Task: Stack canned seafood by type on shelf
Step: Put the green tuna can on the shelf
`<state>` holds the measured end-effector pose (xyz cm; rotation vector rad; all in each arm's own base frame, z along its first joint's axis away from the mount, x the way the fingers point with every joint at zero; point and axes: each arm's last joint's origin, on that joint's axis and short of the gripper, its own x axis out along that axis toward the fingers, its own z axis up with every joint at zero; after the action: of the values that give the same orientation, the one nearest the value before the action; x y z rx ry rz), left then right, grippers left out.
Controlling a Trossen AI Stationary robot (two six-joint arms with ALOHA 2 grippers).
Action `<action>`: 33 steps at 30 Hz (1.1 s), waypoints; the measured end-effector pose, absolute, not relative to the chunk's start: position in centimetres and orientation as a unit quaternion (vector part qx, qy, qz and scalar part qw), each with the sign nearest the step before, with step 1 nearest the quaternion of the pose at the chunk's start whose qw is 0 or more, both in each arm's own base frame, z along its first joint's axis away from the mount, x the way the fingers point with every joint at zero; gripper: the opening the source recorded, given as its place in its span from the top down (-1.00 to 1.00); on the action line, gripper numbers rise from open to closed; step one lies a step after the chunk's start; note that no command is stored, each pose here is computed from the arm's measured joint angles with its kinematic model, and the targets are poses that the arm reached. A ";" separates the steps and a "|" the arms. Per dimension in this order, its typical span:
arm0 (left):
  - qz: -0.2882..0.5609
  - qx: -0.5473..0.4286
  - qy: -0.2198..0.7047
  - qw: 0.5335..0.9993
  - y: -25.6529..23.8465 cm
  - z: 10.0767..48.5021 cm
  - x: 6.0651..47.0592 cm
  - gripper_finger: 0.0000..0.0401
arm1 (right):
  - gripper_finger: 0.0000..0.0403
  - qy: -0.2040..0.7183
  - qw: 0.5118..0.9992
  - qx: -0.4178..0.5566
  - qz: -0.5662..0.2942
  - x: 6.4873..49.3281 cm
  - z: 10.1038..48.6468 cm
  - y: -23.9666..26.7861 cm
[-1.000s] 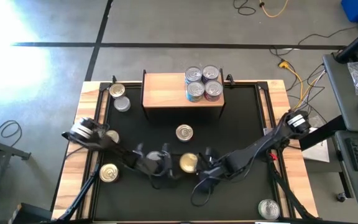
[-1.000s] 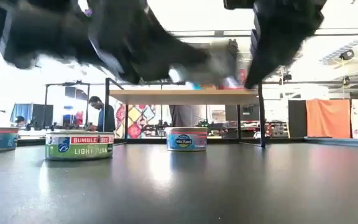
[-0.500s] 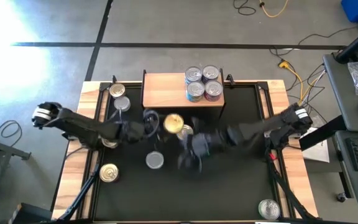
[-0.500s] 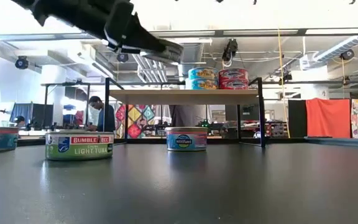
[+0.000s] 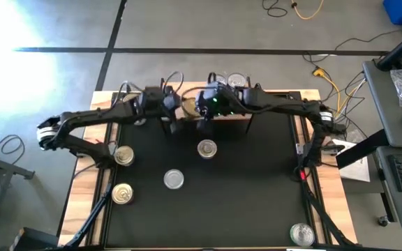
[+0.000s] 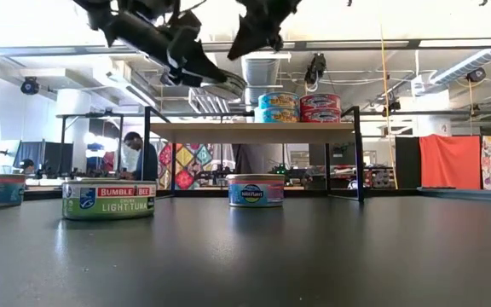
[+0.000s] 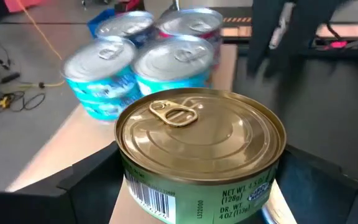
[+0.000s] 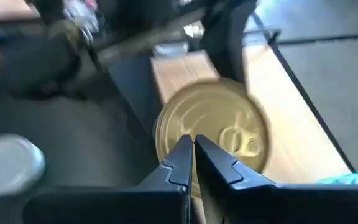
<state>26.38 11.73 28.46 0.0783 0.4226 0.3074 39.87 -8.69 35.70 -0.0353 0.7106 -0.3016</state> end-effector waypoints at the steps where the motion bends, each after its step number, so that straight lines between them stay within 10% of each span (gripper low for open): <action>1: 0.151 0.037 0.212 0.965 12.5 28.6 26.4 -0.76 | 0.94 0.357 0.922 -0.022 -0.149 40.2 35.5 -9.4; 33: 0.013 0.007 0.422 0.906 21.0 27.7 28.8 -0.94 | 0.94 0.467 0.876 -0.067 -0.099 43.4 29.8 -18.1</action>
<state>28.77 20.98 27.73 0.0147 0.8715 0.0278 43.38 -18.08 29.79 -0.1406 0.9757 -0.2074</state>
